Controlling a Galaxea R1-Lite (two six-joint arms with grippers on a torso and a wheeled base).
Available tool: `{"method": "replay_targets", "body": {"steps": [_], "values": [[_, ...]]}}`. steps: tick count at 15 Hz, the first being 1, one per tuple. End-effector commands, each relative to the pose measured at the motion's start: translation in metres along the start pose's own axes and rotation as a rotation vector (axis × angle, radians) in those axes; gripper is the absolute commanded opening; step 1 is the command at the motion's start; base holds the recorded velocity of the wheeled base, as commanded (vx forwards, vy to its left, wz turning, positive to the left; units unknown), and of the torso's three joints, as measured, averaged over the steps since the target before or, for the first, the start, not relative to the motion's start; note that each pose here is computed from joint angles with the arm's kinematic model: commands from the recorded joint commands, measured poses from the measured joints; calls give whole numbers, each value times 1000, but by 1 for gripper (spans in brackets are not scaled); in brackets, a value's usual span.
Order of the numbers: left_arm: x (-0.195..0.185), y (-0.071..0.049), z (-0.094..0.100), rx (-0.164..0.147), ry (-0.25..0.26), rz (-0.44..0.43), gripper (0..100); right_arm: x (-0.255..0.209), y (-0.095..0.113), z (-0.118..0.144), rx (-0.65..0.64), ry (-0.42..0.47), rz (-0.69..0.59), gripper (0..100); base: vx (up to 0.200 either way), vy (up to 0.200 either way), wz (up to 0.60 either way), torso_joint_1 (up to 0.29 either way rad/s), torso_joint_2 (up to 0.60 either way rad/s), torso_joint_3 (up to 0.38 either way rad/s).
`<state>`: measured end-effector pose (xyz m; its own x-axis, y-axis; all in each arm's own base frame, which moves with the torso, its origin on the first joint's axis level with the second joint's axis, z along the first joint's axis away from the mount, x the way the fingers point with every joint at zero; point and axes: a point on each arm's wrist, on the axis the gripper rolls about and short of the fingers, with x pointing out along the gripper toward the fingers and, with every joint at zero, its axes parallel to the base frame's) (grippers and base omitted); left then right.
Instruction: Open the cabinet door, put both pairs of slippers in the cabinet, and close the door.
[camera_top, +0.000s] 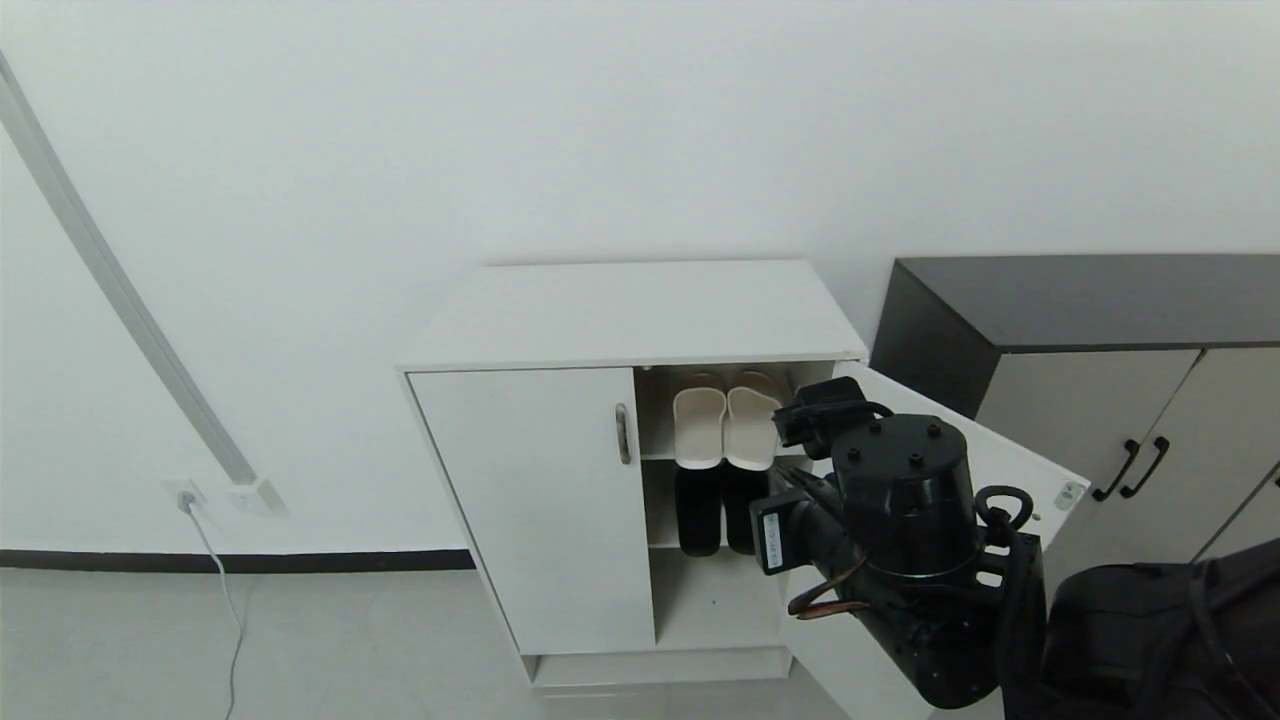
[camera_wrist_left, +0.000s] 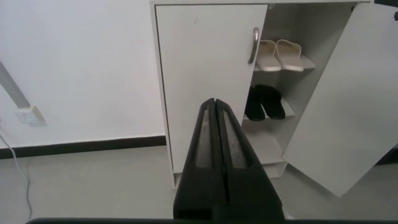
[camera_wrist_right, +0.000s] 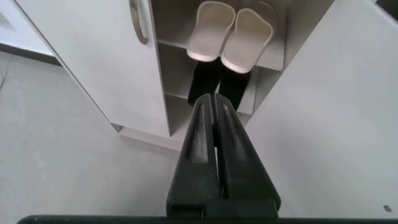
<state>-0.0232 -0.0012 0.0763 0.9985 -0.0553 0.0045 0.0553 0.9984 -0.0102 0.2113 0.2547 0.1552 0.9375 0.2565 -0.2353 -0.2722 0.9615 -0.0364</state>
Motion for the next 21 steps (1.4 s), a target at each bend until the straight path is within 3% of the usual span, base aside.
{"method": "replay_targets", "body": {"steps": [1, 11, 18, 21], "values": [[0, 0, 0, 0, 1, 0, 0, 0, 0, 0, 2, -1, 2, 0, 0, 0, 0, 237, -574, -320], [0, 0, 0, 0, 1, 0, 0, 1, -3, -2, -6, 6, -5, 0, 0, 0, 0, 217, -485, -267], [0, 0, 0, 0, 1, 0, 0, -1, -3, -9, -40, 23, 2, 0, 0, 0, 0, 5, -8, -6], [0, 0, 0, -2, 1, 0, 0, -1, -3, -10, -49, 25, 3, 0, 0, 0, -600, 4, -2, 2]]}}
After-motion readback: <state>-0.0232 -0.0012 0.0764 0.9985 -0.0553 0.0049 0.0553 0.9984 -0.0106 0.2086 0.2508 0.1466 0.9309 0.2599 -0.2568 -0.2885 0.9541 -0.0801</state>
